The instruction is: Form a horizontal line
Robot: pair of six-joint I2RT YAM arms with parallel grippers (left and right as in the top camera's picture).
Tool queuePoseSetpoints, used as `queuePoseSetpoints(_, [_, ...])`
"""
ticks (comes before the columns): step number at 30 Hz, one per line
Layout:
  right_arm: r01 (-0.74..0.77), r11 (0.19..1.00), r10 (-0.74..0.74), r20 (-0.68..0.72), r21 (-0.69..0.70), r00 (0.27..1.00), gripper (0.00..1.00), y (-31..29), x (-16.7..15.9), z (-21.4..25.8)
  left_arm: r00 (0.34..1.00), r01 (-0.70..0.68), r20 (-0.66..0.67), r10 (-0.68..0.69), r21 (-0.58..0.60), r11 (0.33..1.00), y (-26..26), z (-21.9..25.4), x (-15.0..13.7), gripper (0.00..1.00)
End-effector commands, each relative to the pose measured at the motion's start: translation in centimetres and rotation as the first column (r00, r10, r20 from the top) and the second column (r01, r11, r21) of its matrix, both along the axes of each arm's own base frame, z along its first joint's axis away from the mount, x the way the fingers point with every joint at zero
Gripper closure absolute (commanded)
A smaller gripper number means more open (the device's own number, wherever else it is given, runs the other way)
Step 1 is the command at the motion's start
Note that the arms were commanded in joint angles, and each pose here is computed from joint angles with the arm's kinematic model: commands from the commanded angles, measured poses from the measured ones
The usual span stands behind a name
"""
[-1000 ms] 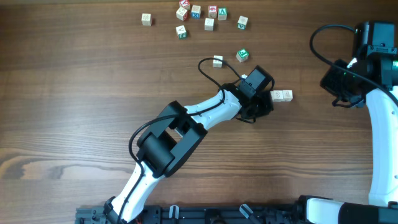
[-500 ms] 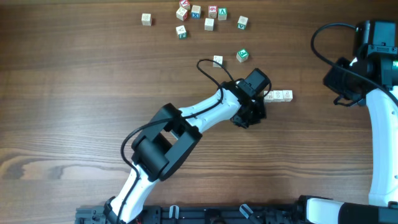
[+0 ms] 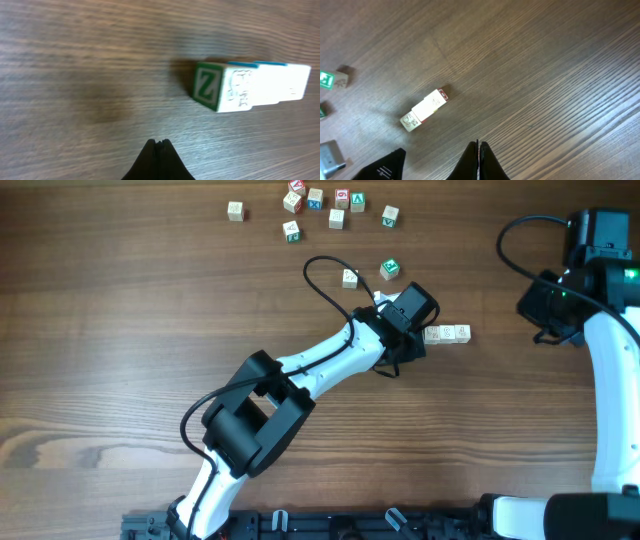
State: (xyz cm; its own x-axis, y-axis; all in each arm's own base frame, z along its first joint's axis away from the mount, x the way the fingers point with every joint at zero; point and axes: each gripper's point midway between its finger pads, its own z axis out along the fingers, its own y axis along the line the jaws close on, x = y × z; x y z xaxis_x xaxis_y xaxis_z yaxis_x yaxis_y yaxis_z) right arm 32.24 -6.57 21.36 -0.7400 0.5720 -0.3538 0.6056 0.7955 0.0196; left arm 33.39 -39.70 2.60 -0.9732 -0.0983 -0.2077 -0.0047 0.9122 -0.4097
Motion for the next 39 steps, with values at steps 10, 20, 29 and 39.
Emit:
queuePoseSetpoints(10, [0.020,1.000,-0.020,-0.042,-0.008,0.999,0.96,-0.3,0.2,-1.3,0.956,0.294,0.013,-0.294,-0.107,0.950,-3.8,1.3,-4.0,0.96])
queuePoseSetpoints(20, [0.027,1.000,-0.028,-0.040,-0.006,0.999,0.95,-0.4,0.2,-1.3,0.951,0.303,-0.001,-0.309,-0.191,0.934,-4.7,0.2,-3.1,0.96])
queuePoseSetpoints(29, [0.042,0.999,-0.042,-0.036,-0.002,0.998,0.96,-0.4,0.2,-1.3,0.965,0.245,-0.043,-0.259,-0.202,0.948,-4.8,-1.4,-2.8,0.96])
queuePoseSetpoints(39, [0.042,0.999,-0.042,-0.040,-0.001,0.998,0.95,-0.3,0.2,-1.4,0.989,0.143,-0.021,-0.148,-0.166,0.976,-4.6,-2.2,-1.3,0.96])
